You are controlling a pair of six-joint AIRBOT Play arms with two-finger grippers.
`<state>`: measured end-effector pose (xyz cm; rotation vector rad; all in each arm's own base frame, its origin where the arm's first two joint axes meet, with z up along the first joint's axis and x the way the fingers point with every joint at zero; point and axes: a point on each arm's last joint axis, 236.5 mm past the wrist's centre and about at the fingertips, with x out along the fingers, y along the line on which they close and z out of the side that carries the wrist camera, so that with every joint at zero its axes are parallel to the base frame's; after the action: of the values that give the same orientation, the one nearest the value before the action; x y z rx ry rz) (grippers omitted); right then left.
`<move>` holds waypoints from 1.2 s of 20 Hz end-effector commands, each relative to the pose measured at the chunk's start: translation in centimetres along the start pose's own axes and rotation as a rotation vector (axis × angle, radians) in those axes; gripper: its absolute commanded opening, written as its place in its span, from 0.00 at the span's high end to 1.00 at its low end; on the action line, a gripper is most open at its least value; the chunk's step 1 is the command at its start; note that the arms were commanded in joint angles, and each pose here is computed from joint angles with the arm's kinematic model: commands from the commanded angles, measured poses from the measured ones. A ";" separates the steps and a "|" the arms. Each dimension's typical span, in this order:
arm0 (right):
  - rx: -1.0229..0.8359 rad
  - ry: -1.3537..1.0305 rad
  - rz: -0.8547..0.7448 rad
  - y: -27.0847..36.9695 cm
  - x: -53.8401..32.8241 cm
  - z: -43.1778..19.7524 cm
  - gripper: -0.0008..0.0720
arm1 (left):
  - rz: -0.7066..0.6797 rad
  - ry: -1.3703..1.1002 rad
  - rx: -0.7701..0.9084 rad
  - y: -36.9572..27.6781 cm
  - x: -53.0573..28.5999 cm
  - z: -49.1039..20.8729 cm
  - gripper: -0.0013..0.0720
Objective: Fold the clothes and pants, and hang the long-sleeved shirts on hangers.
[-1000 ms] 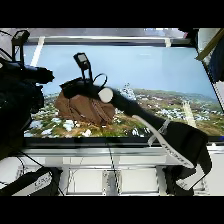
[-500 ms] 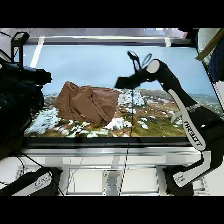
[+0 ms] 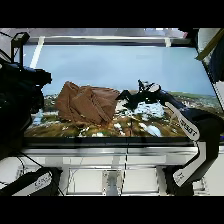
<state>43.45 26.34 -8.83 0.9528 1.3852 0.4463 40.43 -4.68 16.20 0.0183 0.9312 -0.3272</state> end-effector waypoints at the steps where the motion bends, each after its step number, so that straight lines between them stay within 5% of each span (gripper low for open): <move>1: 0.118 0.010 0.141 0.9 1.8 0.1 0.04 | -0.005 0.015 -0.001 -0.1 0.0 -0.4 0.97; 13: -0.121 0.148 0.178 7.8 6.8 -7.3 0.06 | -0.007 0.021 -0.001 -0.2 0.0 -0.5 0.96; 14: -0.134 0.131 0.178 8.3 7.0 -7.1 0.11 | -0.007 0.020 -0.001 -0.2 0.0 -0.5 0.96; 15: -0.140 0.106 0.175 8.6 7.3 -6.7 0.29 | -0.007 0.021 -0.001 -0.2 0.0 -0.5 0.97; 16: -0.140 0.066 0.168 8.6 7.3 -5.7 0.66 | -0.007 0.021 -0.001 -0.2 0.0 -0.5 0.97; 17: -0.127 0.036 0.164 8.6 7.4 -5.0 0.93 | -0.007 0.023 -0.001 -0.2 0.0 -0.6 0.96; 24: -0.150 -0.064 0.102 4.2 -1.3 3.0 0.95 | -0.012 0.038 0.000 -0.3 0.0 -0.9 0.97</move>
<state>45.64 32.11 -5.64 0.9550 1.2530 0.6190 39.69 -4.81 15.75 0.0182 0.9665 -0.3385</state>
